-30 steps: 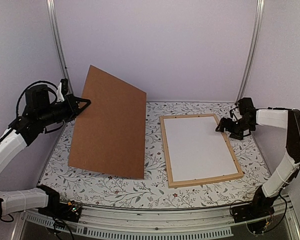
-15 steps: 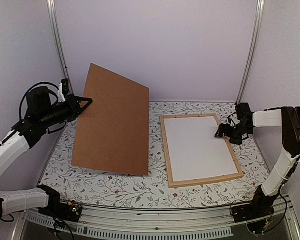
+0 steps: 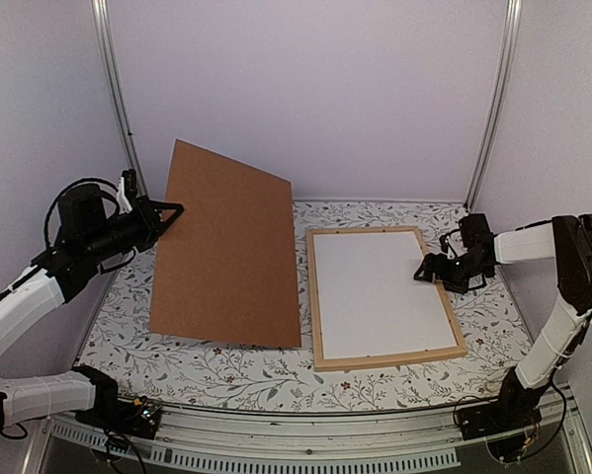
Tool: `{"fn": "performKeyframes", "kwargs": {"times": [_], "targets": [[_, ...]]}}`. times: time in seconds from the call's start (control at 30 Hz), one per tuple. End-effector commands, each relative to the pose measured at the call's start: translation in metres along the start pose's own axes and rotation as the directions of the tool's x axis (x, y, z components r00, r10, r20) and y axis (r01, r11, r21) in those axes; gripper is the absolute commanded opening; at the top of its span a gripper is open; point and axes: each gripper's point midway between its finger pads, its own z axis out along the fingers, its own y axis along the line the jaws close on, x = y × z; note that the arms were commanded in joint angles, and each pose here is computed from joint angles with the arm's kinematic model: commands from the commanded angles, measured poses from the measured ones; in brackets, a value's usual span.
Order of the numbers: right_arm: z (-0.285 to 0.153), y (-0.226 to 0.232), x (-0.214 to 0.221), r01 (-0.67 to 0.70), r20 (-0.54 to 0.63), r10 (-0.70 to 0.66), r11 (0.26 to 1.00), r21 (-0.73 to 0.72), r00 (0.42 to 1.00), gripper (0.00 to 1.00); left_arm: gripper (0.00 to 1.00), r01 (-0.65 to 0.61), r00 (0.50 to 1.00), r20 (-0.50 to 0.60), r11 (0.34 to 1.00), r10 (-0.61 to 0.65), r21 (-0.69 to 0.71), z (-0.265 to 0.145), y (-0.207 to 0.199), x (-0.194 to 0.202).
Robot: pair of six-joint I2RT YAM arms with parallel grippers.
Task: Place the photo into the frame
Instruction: Move the frame body to the center of the board, then place the backboard on the mat board.
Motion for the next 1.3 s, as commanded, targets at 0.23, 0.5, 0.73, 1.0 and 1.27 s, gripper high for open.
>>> {"fn": "performKeyframes", "kwargs": {"times": [0.23,0.5,0.73,1.0,1.27], "targets": [[0.003,0.091,0.033,0.058,-0.027,-0.064,0.985,-0.16,0.998,0.93,0.0,0.036,0.989,0.138,0.995,-0.049,0.092,-0.01,-0.017,-0.025],[0.003,0.131,0.035,0.088,-0.035,-0.099,0.967,-0.239,0.994,0.93,0.0,0.096,0.991,0.075,0.984,-0.108,0.152,0.01,-0.014,-0.011],[-0.014,0.112,0.006,0.11,0.025,-0.107,0.984,-0.14,0.994,0.94,0.0,0.093,0.996,-0.008,0.969,-0.094,0.231,0.04,-0.036,0.006],[-0.047,0.072,-0.024,0.077,0.097,-0.07,0.995,-0.07,0.993,0.94,0.0,0.171,0.977,-0.178,0.931,-0.117,0.321,0.088,-0.047,0.03],[-0.058,0.056,-0.031,0.077,0.116,-0.075,0.997,-0.014,0.99,0.94,0.0,0.273,0.946,-0.266,0.894,-0.184,0.355,0.133,-0.053,0.055]]}}
